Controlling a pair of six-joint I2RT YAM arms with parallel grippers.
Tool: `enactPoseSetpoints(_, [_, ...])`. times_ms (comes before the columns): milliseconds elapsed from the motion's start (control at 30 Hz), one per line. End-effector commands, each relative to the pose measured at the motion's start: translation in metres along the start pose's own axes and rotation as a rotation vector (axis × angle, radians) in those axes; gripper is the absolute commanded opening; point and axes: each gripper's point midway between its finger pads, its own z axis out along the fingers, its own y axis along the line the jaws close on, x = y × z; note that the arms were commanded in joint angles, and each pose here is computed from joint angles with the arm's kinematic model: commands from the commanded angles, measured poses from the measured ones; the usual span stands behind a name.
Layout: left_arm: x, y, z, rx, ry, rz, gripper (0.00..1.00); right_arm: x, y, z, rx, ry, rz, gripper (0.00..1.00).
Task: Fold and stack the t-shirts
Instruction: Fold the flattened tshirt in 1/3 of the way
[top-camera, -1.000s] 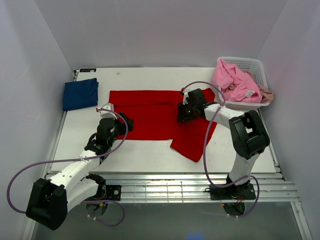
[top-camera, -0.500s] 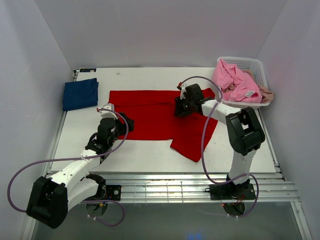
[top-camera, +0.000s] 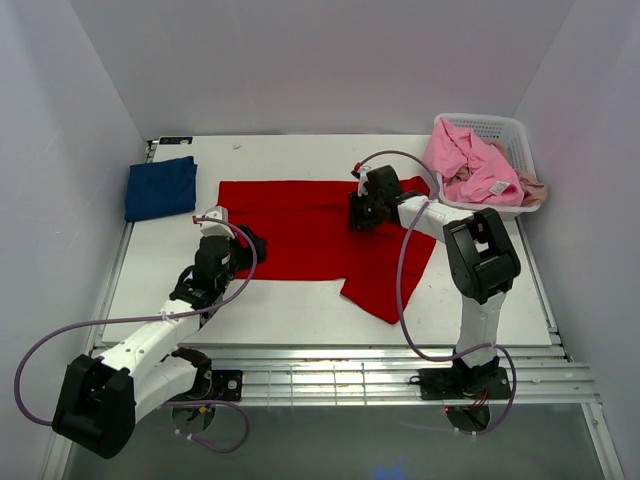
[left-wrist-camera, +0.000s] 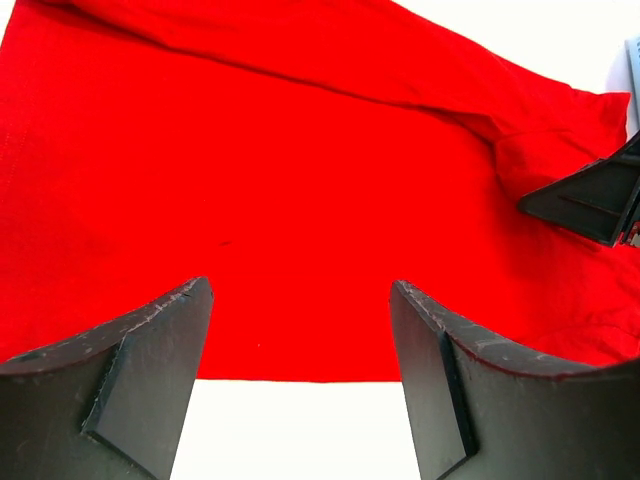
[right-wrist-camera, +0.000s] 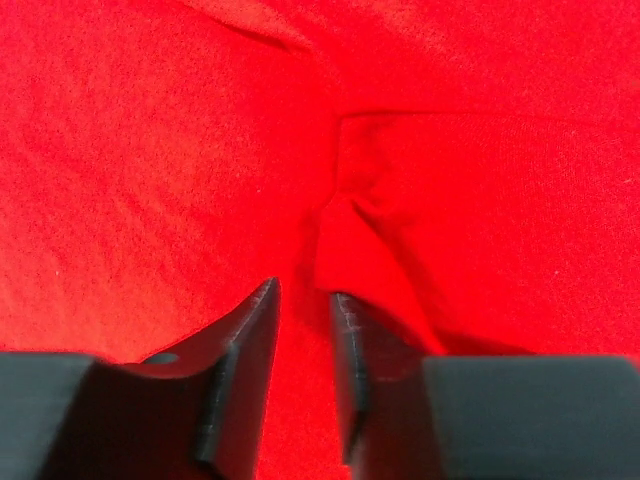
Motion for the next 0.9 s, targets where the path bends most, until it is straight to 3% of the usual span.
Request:
enactPoseSetpoints(0, [-0.010, -0.003, -0.003, 0.008, -0.038, 0.007, 0.82, -0.018, 0.000, 0.004, 0.010, -0.039, -0.020, 0.31])
enactPoseSetpoints(33, [-0.011, -0.003, -0.003, 0.007, -0.040, 0.006, 0.82, -0.016, 0.001, 0.006, 0.009, -0.036, -0.019, 0.18])
enactPoseSetpoints(133, [-0.010, -0.002, -0.003, 0.004, -0.041, 0.007, 0.82, -0.017, 0.002, 0.008, 0.000, -0.037, -0.020, 0.08])
enactPoseSetpoints(533, [-0.005, -0.001, -0.002, 0.006, -0.026, -0.003, 0.82, -0.041, 0.044, -0.015, -0.164, -0.148, 0.018, 0.08])
enactPoseSetpoints(767, [-0.006, -0.001, -0.006, 0.010, -0.035, -0.007, 0.82, -0.029, 0.060, -0.020, -0.241, -0.131, 0.047, 0.08])
enactPoseSetpoints(867, [-0.004, -0.001, -0.005, 0.011, -0.028, -0.007, 0.82, -0.016, 0.067, -0.018, -0.279, -0.099, 0.051, 0.12])
